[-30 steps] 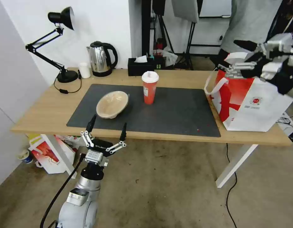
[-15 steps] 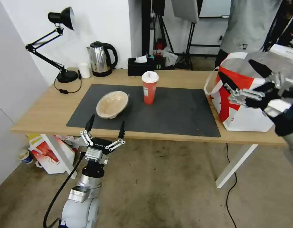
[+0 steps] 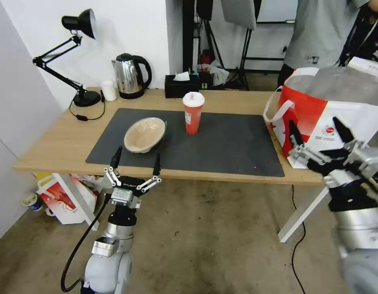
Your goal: Pick up the trash from the table and place it into the takeout bag.
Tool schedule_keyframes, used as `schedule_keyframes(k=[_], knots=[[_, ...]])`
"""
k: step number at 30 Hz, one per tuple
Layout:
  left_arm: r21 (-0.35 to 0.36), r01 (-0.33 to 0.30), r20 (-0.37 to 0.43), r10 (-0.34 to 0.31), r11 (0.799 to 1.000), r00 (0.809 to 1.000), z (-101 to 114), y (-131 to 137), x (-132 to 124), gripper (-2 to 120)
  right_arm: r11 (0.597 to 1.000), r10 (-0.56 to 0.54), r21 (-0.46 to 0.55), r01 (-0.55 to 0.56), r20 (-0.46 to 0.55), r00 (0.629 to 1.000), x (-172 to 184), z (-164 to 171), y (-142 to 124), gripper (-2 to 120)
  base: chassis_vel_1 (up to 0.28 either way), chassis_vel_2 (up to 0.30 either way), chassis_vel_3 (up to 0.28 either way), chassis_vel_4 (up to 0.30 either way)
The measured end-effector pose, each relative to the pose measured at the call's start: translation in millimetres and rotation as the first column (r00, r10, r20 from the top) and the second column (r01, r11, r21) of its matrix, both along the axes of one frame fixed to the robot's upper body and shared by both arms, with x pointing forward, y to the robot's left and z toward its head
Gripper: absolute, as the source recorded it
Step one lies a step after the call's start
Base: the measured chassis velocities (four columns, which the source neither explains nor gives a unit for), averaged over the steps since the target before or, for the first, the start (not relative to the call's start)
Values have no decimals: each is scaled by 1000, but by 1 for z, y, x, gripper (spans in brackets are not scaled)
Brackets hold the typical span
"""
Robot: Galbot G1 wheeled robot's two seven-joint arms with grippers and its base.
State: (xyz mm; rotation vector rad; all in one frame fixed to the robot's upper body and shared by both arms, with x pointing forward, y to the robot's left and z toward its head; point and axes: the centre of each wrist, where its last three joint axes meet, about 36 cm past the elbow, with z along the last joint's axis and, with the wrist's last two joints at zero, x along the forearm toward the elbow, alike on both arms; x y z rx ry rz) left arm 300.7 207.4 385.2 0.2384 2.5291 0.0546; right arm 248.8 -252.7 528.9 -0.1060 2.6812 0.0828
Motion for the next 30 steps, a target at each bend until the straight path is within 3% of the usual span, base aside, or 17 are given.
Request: schedule_keyframes(k=[7,11,30], knots=[[-8,-14,5,14,1000,1000,0,4,1,100,998,-64,30,64,12,998,-9,-18,26,100,0,0,0,0],[-11,-21,2,21,1000,1000,-2,6,3,100,996,-76,36,75,17,997,-13,-49,42,100,0,0,0,0],[-10,-24,8,24,1000,1000,-1,7,2,100,997,-66,35,66,12,998,-28,-75,68,100,0,0,0,0]])
